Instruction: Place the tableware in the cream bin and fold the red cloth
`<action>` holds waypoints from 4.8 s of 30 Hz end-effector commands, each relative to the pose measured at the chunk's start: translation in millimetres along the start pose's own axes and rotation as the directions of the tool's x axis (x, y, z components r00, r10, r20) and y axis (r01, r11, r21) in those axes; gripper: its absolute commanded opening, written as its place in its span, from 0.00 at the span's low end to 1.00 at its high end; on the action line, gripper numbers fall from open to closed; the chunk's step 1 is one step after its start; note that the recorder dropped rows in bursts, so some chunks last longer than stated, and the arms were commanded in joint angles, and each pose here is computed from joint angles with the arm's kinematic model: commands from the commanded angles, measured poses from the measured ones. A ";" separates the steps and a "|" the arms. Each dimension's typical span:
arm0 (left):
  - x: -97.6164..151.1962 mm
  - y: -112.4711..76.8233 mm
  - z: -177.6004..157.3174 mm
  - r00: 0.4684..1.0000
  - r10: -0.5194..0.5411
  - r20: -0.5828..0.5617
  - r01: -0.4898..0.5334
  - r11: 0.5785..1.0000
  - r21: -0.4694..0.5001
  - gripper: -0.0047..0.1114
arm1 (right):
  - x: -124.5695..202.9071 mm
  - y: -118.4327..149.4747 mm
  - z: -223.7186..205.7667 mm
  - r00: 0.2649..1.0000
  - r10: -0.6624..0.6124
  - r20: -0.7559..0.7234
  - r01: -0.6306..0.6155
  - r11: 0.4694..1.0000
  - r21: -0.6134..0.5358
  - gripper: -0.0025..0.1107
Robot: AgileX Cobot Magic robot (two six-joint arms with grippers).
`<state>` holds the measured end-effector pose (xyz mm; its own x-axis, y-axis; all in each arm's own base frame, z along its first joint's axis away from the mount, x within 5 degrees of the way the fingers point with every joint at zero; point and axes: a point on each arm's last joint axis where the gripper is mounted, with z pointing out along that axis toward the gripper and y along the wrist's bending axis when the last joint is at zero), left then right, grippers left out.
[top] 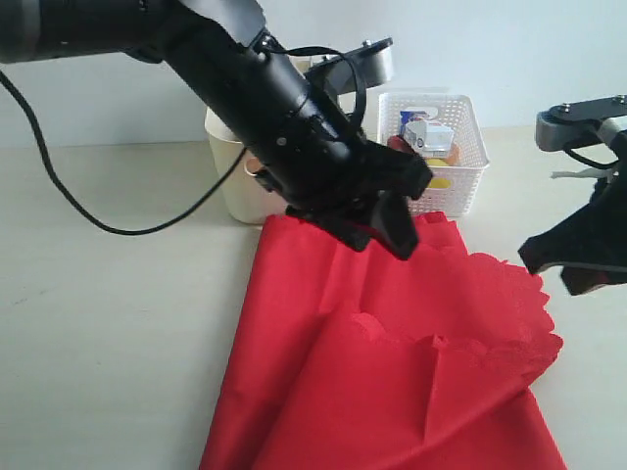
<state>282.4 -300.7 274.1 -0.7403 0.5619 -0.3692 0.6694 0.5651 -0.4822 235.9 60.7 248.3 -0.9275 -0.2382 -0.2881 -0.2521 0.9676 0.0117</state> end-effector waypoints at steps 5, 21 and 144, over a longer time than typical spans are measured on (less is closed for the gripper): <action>30.2 28.2 -0.8 0.981 -0.113 -0.160 0.072 0.968 -0.242 0.33 | -16.0 22.8 22.5 0.999 -0.034 0.037 0.043 0.965 -0.259 0.02; 51.8 71.7 47.0 0.985 -0.134 -0.109 0.111 0.975 -0.194 0.68 | -37.8 15.2 132.1 0.998 0.063 -0.026 -0.067 0.979 -0.194 0.02; 300.5 -16.9 -178.5 0.372 0.551 0.747 0.135 0.764 -0.630 0.04 | 10.1 -89.9 100.2 0.911 0.237 -0.339 -0.186 0.967 0.176 0.02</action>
<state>59.5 -33.5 315.3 0.0558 0.0700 -0.9960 0.4514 0.8880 0.0877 278.2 -1.2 143.4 -0.9955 -0.0736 0.0590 -0.0778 0.9944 -0.0719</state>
